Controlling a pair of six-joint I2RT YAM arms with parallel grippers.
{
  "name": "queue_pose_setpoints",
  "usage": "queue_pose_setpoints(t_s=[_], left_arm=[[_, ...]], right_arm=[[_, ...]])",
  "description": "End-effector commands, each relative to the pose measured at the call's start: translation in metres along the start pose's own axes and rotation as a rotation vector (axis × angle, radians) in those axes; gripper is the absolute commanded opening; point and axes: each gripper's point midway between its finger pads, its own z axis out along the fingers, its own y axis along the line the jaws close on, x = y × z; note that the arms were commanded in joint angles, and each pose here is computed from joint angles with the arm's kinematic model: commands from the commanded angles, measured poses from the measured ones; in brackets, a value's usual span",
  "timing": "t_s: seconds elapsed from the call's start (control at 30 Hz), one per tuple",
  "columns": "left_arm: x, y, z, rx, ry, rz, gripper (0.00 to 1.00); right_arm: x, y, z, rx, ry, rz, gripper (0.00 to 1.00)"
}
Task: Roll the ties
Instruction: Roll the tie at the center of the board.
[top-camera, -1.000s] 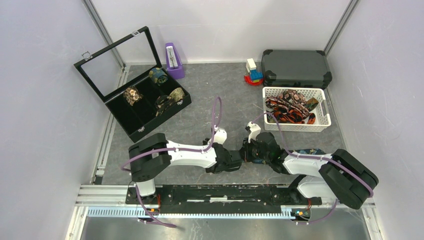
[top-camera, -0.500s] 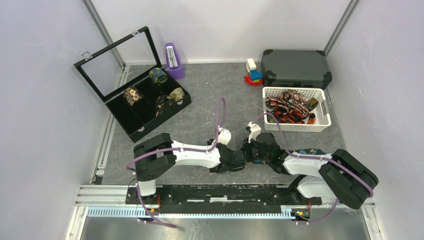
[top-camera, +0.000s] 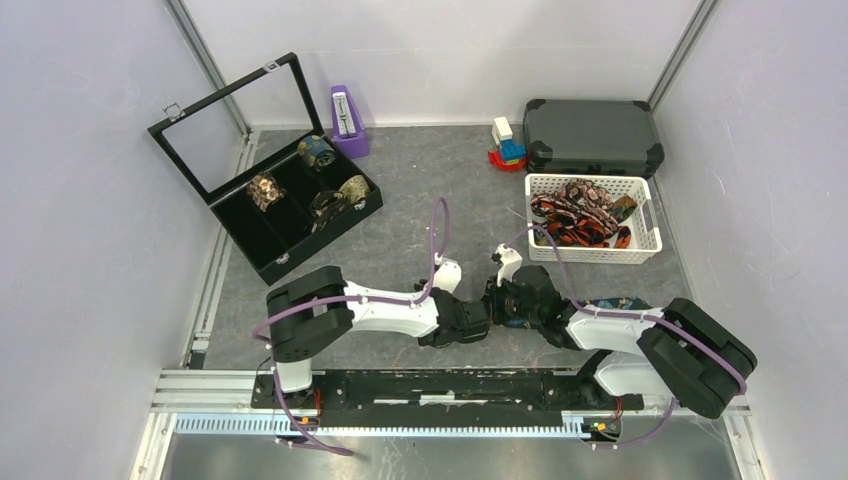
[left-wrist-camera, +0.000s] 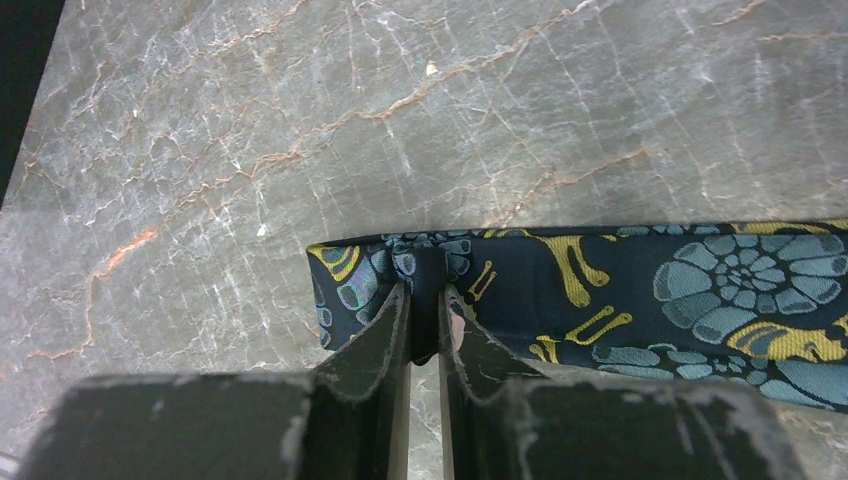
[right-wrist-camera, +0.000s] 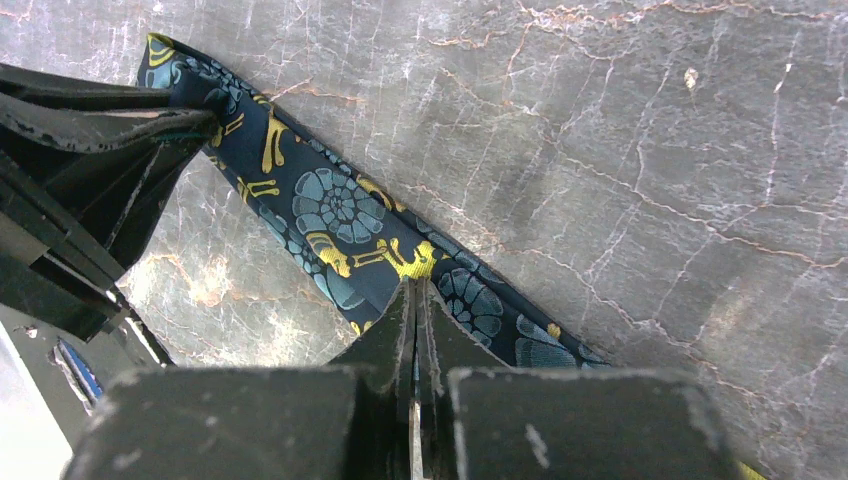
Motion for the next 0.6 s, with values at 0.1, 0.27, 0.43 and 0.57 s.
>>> queue_pose_setpoints(t_s=[0.1, 0.27, 0.43, 0.57], left_arm=[[0.01, 0.014, 0.009, -0.026, 0.032, -0.009, 0.15], [0.011, 0.015, 0.01, -0.034, 0.034, 0.005, 0.16], [0.016, 0.023, 0.012, -0.072, 0.039, 0.031, 0.16], [0.018, 0.031, 0.013, -0.102, 0.041, 0.058, 0.16]], right_arm=[[0.013, -0.005, -0.002, 0.011, 0.04, 0.006, 0.0], [0.012, -0.004, -0.001, 0.011, 0.042, 0.006, 0.0], [0.011, -0.004, -0.001, 0.011, 0.041, 0.003, 0.0], [0.011, -0.004, -0.001, 0.013, 0.043, 0.004, 0.0]])
